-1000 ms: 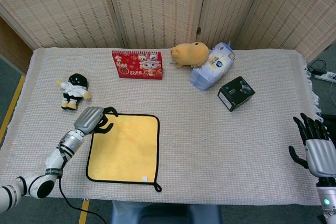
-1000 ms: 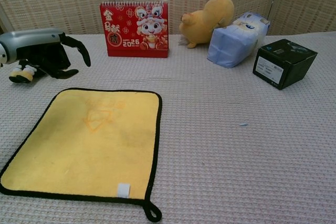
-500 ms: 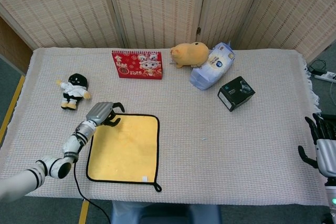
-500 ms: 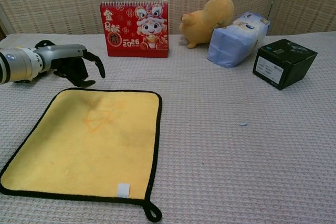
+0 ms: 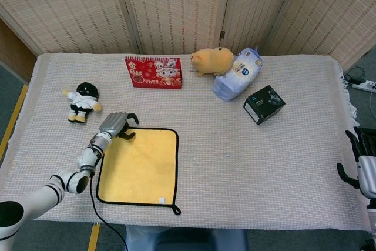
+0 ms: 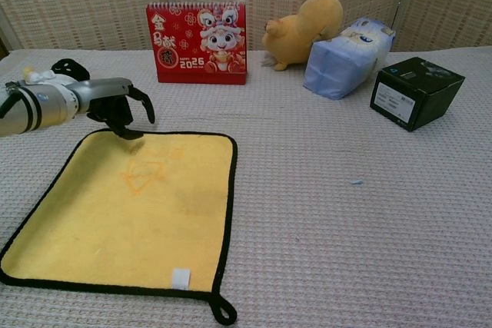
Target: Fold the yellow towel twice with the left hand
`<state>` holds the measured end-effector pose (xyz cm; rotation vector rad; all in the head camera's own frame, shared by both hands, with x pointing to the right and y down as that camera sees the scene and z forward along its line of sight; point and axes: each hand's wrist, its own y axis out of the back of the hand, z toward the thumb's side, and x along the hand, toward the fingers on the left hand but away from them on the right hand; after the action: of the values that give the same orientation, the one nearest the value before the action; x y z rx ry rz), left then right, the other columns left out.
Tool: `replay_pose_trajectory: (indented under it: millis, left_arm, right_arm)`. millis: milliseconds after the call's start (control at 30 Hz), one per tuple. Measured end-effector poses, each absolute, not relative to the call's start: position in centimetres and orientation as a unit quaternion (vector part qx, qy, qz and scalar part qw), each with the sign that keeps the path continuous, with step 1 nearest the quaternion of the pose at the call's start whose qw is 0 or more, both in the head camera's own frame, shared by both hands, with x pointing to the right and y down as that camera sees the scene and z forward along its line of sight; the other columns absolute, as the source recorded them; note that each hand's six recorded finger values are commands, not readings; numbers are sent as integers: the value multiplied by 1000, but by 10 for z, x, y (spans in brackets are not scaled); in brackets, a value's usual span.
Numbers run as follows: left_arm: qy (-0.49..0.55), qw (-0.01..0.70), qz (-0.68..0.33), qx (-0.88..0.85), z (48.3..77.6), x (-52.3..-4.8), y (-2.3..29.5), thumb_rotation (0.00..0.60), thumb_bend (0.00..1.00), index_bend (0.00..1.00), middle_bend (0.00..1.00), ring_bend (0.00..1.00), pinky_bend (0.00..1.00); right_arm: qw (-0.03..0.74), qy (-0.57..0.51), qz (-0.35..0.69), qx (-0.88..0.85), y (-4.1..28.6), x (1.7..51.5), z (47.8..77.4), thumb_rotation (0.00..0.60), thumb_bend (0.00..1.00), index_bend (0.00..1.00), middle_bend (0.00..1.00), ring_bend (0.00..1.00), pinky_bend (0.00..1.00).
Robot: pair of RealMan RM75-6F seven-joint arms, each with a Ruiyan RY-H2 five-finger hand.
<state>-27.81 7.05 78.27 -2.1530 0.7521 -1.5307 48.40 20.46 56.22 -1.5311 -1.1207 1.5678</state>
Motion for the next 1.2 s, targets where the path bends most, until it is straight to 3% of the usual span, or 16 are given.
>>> replay_pose_trajectory:
  millis: [467, 967, 1200]
  left_arm:
    - [277, 199, -536, -772, 792, -264, 74, 600, 371, 477, 1000, 1000, 1000]
    - [264, 182, -546, -774, 802, -266, 73, 600, 377, 459, 1000, 1000, 1000]
    - [273, 185, -537, -777, 801, -263, 72, 600, 377, 563, 1000, 1000, 1000]
  right_arm:
    - [335, -434, 598, -584, 205, 485, 559, 600, 452, 0, 0, 0, 0]
    - [332, -434, 602, -582, 203, 488, 561, 600, 453, 0, 0, 0, 0]
    - [332, -434, 602, -582, 204, 488, 560, 600, 453, 0, 0, 0, 0]
